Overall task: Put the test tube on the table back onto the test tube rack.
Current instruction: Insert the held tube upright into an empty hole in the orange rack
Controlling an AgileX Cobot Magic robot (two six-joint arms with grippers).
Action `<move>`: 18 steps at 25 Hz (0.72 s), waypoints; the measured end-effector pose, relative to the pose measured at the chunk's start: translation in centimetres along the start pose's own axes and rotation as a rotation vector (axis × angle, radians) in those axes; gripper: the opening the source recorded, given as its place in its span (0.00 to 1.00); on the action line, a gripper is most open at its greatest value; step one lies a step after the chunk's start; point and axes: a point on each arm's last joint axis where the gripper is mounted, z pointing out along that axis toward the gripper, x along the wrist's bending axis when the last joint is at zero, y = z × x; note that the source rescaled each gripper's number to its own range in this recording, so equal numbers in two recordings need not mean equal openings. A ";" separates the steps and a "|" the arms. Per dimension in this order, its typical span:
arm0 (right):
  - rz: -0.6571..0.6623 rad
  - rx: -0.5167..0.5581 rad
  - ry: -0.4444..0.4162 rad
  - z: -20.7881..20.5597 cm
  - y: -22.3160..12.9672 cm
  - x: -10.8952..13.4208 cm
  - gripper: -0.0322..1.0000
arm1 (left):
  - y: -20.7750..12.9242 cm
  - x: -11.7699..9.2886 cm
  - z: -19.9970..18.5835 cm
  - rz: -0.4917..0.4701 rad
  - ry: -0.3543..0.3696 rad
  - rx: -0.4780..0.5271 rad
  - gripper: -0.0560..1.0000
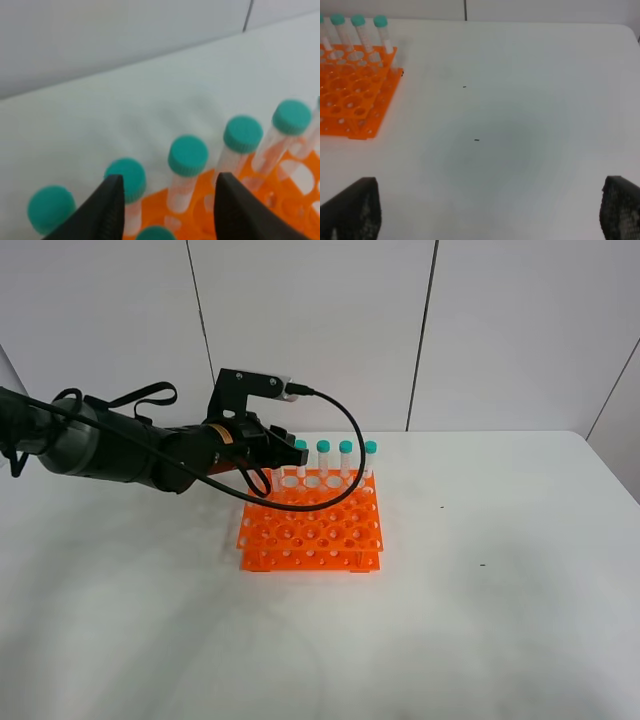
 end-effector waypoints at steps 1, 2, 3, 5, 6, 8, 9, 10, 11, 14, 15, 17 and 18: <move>0.000 0.000 0.000 0.0 0.0 0.0 1.00 | 0.5 0.0 -0.3 -0.003 0.000 -0.014 0.39; 0.000 0.000 0.000 0.0 0.0 0.0 1.00 | 1.2 0.0 -0.6 -0.001 -0.001 -0.031 0.39; 0.000 0.000 0.000 0.0 0.0 0.0 1.00 | 1.9 0.0 -1.0 0.005 -0.005 -0.048 0.39; 0.000 0.000 0.000 0.0 0.0 0.0 1.00 | 3.0 -0.1 -1.9 0.026 -0.015 -0.062 0.43; 0.000 0.000 0.000 0.0 0.0 0.0 1.00 | 3.6 -0.2 -2.4 0.035 -0.018 -0.061 0.49; 0.000 0.000 0.000 0.0 0.0 0.0 1.00 | 4.4 -0.2 -3.3 0.046 -0.021 -0.038 0.69; 0.000 0.000 0.000 0.0 0.0 0.0 1.00 | 4.9 -0.2 -3.8 0.047 -0.021 -0.028 0.78; 0.000 0.000 0.000 0.0 0.0 0.0 1.00 | 5.1 -0.2 -4.3 0.048 -0.021 -0.002 0.86; 0.000 0.000 0.000 0.0 0.0 0.0 1.00 | 5.3 -0.2 -4.8 0.048 -0.020 0.034 0.92; 0.000 0.000 0.000 0.0 0.0 0.0 1.00 | 5.1 -0.1 -6.2 0.041 -0.016 0.178 0.98; 0.000 0.000 0.000 0.0 0.0 0.0 1.00 | 4.8 -0.1 -6.6 0.031 -0.014 0.242 0.99; 0.000 0.000 0.000 0.0 0.0 0.0 1.00 | 4.1 -0.1 -7.5 0.023 -0.012 0.367 1.00; 0.000 0.000 0.000 0.0 0.0 0.0 1.00 | 3.6 -0.1 -7.8 0.017 -0.012 0.444 1.00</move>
